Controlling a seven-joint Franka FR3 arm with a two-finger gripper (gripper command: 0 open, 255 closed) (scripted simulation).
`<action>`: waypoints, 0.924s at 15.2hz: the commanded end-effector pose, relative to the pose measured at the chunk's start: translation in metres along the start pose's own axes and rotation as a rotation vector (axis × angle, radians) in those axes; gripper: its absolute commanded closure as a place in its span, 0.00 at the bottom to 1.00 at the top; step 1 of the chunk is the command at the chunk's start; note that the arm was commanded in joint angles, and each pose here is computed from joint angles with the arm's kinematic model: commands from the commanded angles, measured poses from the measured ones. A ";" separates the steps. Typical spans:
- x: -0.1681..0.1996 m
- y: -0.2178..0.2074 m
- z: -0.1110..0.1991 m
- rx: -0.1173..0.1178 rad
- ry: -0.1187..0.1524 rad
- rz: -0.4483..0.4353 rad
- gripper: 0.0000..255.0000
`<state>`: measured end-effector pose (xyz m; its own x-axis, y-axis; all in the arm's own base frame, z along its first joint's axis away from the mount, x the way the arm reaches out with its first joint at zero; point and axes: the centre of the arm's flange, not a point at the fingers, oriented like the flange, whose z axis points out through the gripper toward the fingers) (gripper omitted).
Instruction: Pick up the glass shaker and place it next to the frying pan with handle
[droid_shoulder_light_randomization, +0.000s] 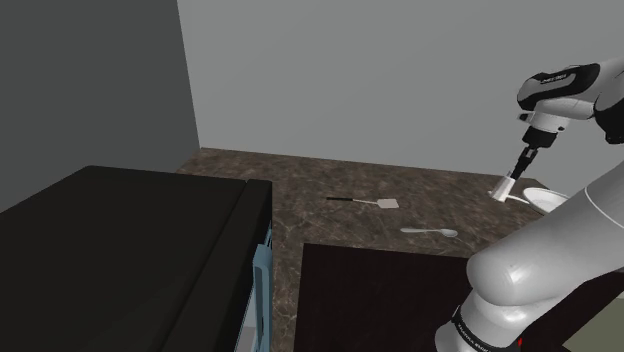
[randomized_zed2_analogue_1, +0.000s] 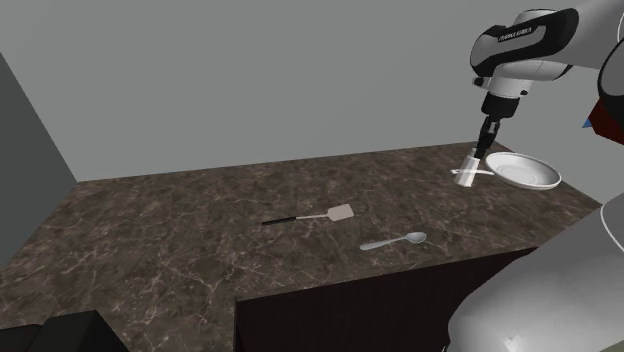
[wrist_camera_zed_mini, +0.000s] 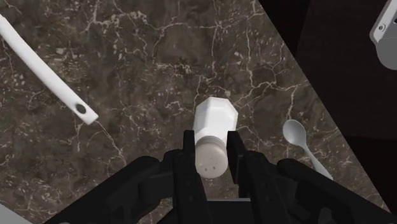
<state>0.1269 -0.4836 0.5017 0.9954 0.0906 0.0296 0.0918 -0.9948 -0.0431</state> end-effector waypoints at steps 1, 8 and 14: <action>0.000 0.001 0.011 0.000 0.000 0.000 1.00; -0.001 0.002 0.048 0.000 0.000 0.000 1.00; -0.002 0.004 0.080 0.000 0.000 0.000 1.00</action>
<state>0.1267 -0.4836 0.4265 0.9954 0.0907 0.0296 0.0919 -0.9948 -0.0431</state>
